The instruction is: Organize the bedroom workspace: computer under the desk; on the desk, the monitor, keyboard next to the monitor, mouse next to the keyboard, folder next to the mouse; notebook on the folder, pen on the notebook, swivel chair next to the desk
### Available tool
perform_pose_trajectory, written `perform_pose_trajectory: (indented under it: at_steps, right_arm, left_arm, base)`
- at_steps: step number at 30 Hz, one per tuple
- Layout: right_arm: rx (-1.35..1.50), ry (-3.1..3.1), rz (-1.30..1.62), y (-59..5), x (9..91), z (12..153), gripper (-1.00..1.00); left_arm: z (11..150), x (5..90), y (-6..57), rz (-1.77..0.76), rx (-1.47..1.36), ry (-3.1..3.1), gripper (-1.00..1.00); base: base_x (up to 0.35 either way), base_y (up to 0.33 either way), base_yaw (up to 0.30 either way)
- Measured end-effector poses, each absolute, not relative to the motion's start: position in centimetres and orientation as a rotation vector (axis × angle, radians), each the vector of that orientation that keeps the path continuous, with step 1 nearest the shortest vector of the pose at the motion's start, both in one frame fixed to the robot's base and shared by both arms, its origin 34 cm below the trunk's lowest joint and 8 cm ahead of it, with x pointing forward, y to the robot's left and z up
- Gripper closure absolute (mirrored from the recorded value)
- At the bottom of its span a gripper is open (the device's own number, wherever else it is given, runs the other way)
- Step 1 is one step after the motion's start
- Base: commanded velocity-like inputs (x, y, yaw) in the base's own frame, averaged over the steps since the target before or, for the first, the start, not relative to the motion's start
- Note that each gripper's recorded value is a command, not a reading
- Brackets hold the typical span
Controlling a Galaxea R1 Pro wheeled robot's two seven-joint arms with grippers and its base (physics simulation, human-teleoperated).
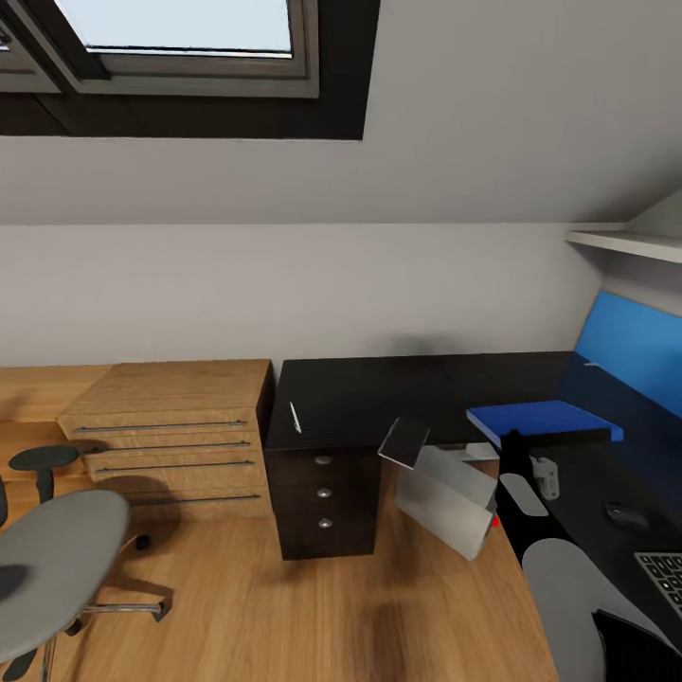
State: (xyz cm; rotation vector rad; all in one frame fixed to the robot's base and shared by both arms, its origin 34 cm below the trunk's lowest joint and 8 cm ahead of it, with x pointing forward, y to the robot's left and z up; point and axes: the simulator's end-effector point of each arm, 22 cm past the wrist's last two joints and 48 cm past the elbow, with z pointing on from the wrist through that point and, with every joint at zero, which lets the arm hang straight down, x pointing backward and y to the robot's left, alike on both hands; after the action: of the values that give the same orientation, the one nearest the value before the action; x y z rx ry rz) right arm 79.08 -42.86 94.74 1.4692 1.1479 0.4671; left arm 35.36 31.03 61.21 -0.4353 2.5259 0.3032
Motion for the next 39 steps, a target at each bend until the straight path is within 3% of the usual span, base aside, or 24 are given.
perform_pose_trajectory:
  at_steps: [17, 39]
  right_arm:
    - [1.461, 1.144, 0.464, -43.0, 78.9, 94.6, 1.0]
    - [1.486, 1.166, 0.464, -42.4, 78.7, 93.1, 1.0]
  left_arm:
    - [61.2, 35.3, 31.0, 0.302, -0.435, 2.527, -1.0]
    - [61.1, 35.1, 31.0, 0.306, -0.437, 2.531, -1.0]
  base:
    - [0.237, -0.186, -0.013]
    - [0.008, -0.008, -0.037]
